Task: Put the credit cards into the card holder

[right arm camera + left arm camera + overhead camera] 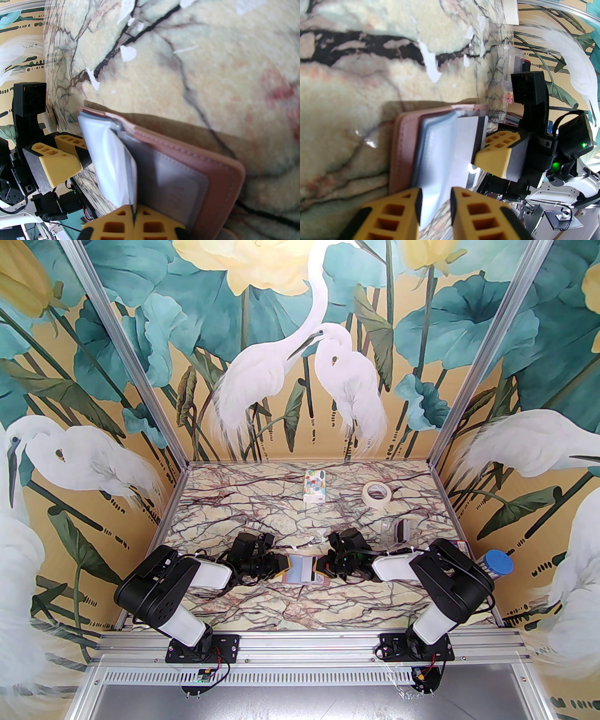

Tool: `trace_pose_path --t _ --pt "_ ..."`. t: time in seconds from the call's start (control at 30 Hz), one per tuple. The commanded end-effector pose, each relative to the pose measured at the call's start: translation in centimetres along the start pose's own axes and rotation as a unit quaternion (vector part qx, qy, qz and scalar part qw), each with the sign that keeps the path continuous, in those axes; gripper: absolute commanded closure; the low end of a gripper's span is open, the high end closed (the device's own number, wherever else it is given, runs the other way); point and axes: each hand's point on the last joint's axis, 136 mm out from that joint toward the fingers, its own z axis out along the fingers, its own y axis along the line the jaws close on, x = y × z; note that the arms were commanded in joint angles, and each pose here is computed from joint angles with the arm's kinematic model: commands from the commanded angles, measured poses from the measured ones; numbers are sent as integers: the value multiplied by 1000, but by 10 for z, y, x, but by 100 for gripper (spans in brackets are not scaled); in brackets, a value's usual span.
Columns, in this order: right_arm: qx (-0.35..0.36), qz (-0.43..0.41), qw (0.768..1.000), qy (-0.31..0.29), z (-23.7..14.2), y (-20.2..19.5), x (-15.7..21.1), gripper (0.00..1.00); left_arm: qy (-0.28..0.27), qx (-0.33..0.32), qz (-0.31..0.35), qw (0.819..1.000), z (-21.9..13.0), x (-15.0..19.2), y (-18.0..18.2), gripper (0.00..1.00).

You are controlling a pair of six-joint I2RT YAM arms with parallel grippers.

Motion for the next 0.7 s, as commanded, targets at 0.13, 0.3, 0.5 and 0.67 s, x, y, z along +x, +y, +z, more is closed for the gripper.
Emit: trace_pose_path --t 0.13,0.3,0.5,0.67 --pt "73 56 996 3 0 -39 13 100 13 -59 -29 998 4 14 33 72" --pt "77 61 995 -8 -4 -40 12 100 13 -59 -28 998 3 15 33 72" --pt "80 68 994 -13 -6 -41 12 100 14 -59 -27 998 3 15 32 72" --pt "83 73 994 -8 -5 -44 14 100 14 -59 -28 998 3 15 33 72"
